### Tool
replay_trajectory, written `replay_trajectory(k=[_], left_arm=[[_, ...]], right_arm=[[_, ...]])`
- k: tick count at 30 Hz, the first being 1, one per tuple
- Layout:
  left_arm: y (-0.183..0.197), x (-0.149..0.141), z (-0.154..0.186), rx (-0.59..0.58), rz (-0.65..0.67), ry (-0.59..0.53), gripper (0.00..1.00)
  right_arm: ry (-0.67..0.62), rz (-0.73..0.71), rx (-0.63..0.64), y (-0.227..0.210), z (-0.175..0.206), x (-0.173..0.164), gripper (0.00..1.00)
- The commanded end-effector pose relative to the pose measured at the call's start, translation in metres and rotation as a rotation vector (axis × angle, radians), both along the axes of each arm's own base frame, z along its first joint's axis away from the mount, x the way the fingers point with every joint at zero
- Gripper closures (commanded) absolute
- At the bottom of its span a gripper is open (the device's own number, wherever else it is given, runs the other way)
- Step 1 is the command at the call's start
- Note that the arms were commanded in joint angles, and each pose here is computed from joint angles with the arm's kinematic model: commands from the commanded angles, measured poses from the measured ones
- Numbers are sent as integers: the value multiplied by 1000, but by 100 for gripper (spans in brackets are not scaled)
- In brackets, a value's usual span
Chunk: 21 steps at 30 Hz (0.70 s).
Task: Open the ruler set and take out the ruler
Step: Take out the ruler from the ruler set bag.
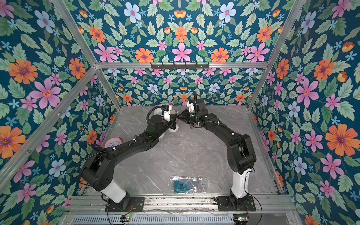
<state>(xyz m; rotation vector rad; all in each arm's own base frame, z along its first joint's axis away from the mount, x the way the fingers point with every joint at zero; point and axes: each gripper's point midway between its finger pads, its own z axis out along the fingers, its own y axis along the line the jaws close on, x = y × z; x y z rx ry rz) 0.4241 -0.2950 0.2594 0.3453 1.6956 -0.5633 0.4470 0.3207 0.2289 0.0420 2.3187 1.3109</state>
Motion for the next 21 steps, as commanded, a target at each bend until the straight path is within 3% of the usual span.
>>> replay_trajectory(k=[1, 13, 21], left_arm=[[3, -1, 18, -16, 7, -56, 100], [-1, 2, 20, -42, 0, -65, 100], [-5, 5, 16, -38, -7, -55, 100]], right_arm=[[25, -6, -3, 2, -7, -5, 74], [46, 10, 1, 13, -15, -5, 68], [61, 5, 20, 17, -21, 3, 78]])
